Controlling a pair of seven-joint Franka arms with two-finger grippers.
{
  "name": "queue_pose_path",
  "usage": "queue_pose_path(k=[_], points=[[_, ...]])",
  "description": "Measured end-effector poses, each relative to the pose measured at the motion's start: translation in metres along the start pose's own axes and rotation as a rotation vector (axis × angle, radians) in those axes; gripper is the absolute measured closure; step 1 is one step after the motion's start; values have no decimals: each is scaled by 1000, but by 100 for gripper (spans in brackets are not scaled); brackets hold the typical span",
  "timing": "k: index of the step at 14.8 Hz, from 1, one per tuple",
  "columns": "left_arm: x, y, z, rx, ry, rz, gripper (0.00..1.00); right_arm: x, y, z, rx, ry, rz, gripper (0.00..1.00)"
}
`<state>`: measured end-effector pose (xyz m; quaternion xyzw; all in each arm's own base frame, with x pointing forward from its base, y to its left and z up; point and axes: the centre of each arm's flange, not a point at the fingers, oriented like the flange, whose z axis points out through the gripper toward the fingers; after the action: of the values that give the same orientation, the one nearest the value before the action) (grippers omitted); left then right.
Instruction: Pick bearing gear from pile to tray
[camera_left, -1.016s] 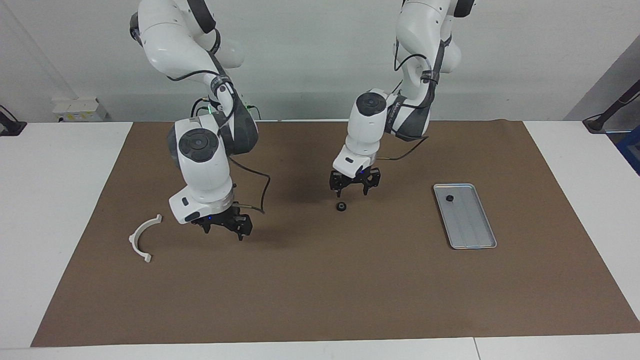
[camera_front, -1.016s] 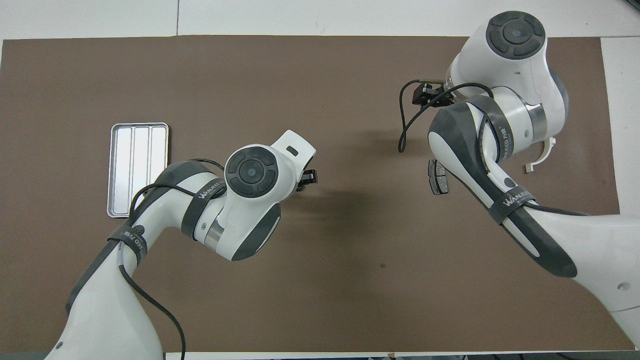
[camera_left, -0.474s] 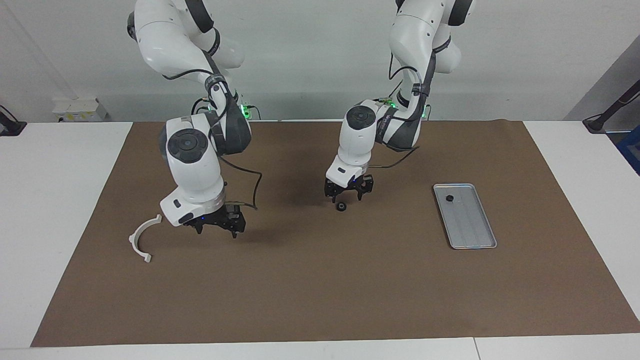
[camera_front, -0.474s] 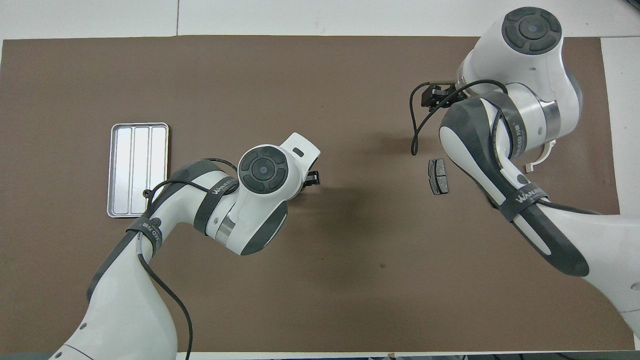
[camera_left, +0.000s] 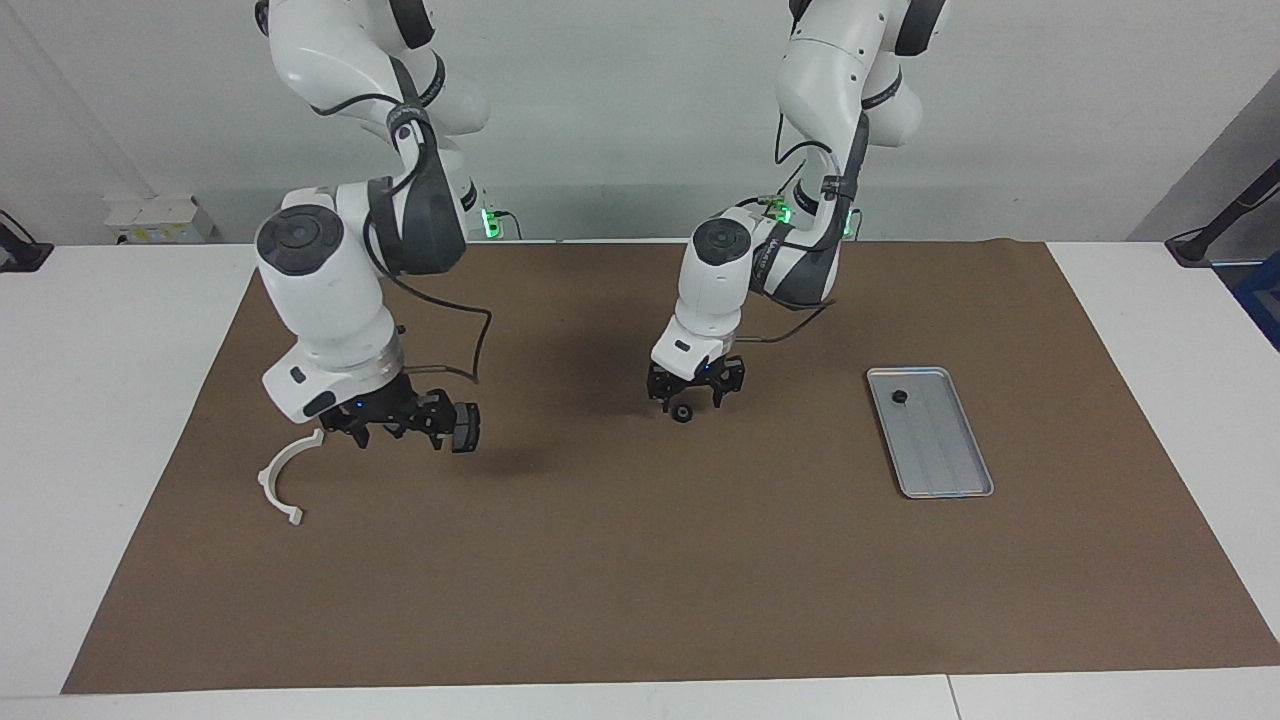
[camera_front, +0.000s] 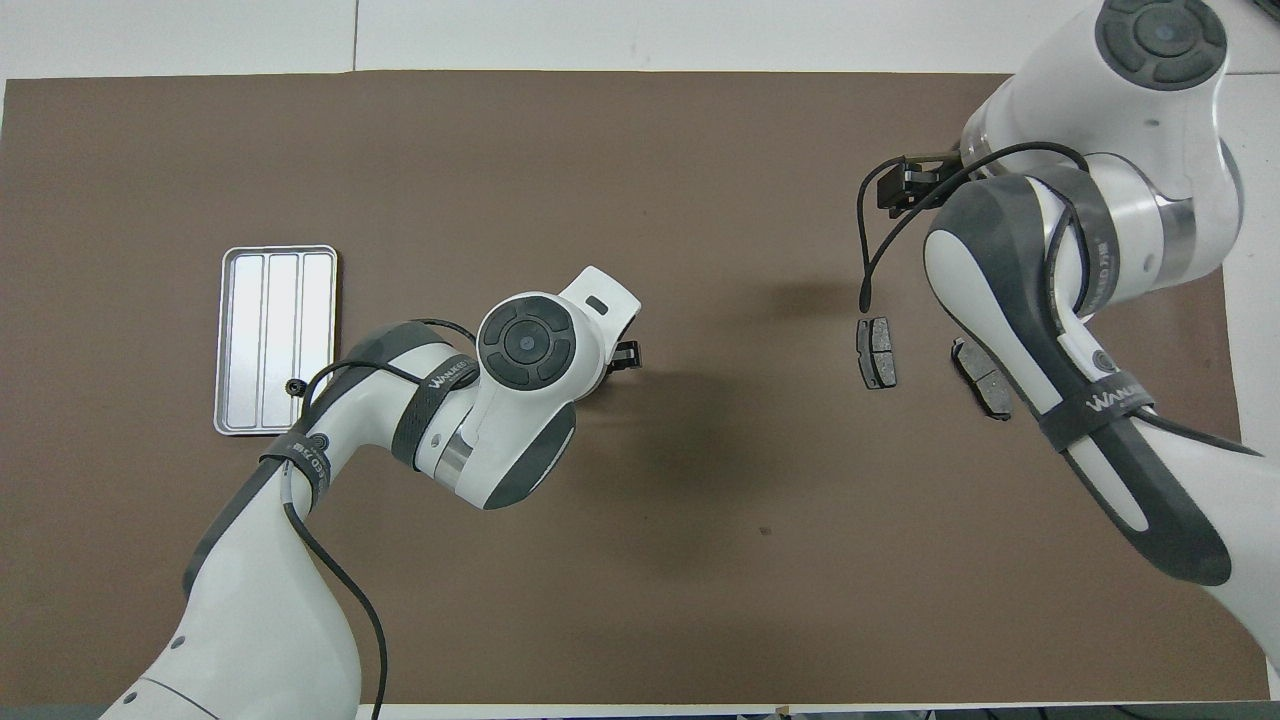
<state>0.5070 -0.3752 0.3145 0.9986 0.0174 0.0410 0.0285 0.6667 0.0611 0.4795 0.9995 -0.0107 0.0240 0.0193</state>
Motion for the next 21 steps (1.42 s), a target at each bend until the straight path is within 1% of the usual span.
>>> queue_pose_path(k=[1,3,6,7,8,9,10,12,15,21], points=[[0,0,3,-2,2,0,12,-6,12,-14,-3,-5,-9,0],[0,1,9,-3,1,0,10,-24,25,-46,-14,-15,-8,0],[-1,1,11,0,-4,1,10,-62,23,-98,-26,-17,-12,0],[-2,2,11,0,-4,2,16,-74,23,-111,-30,-23,-14,0],[-3,3,11,0,-4,2,16,-85,23,-122,-33,-31,-15,0],[-4,5,12,0,-5,4,19,-94,23,-131,-36,-38,-14,0],[-5,6,12,0,-6,4,20,-102,24,-138,-39,-41,-13,0],[-7,7,12,0,-7,6,20,-117,25,-149,-38,-44,-6,0],[-7,7,12,0,-7,5,19,-134,21,-156,-10,-48,28,0],[-9,6,15,4,-11,4,20,-139,18,-150,3,-64,50,0]])
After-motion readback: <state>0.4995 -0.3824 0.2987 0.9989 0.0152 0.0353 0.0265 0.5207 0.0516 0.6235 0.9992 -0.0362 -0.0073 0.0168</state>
